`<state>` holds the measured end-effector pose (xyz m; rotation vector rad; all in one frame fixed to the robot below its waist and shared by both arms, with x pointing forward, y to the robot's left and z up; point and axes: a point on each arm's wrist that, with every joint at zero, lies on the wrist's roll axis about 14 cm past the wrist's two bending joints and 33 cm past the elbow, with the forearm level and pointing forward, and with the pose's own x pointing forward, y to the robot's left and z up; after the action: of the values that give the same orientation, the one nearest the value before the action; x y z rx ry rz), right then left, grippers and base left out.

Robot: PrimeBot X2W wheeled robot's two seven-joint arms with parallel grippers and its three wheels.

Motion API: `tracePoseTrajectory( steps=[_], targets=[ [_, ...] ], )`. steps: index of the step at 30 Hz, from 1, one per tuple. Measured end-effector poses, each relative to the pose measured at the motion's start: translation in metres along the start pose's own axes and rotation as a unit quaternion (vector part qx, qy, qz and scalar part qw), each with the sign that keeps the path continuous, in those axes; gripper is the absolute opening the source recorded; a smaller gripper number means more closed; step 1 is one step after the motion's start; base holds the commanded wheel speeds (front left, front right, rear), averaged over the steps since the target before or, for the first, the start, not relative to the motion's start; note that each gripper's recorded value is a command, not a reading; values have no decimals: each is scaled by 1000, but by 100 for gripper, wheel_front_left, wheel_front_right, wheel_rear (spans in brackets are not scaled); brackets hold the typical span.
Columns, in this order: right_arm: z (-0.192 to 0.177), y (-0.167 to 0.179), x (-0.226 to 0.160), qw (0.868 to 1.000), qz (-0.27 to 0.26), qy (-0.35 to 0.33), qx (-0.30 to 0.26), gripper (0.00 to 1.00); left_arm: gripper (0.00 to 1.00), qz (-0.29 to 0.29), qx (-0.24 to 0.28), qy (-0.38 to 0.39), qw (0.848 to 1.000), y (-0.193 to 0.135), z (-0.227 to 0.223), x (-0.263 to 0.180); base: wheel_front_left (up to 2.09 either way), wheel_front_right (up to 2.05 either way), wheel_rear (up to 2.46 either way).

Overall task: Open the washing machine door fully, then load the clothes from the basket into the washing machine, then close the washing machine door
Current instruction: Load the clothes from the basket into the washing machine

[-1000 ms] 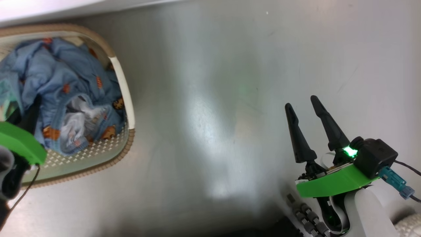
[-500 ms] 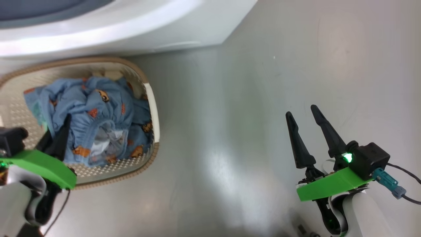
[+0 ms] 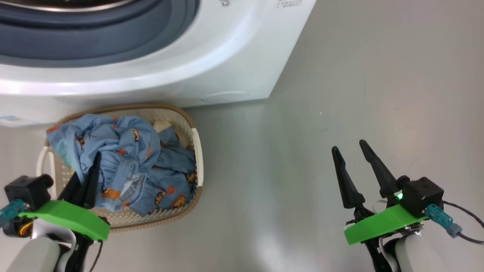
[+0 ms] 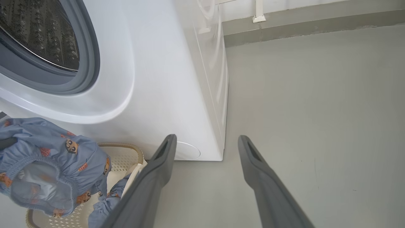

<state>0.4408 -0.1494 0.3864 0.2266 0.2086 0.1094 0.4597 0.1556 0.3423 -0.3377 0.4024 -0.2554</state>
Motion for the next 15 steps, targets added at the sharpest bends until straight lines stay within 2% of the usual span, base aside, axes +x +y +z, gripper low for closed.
tracePoseTrajectory(
  steps=[15],
  targets=[
    [28, 17, -31, 1000, 14, -28, -3, 100, 0, 5, 26, -112, 993, -24, 68, -51, 0, 0, 0]
  ],
)
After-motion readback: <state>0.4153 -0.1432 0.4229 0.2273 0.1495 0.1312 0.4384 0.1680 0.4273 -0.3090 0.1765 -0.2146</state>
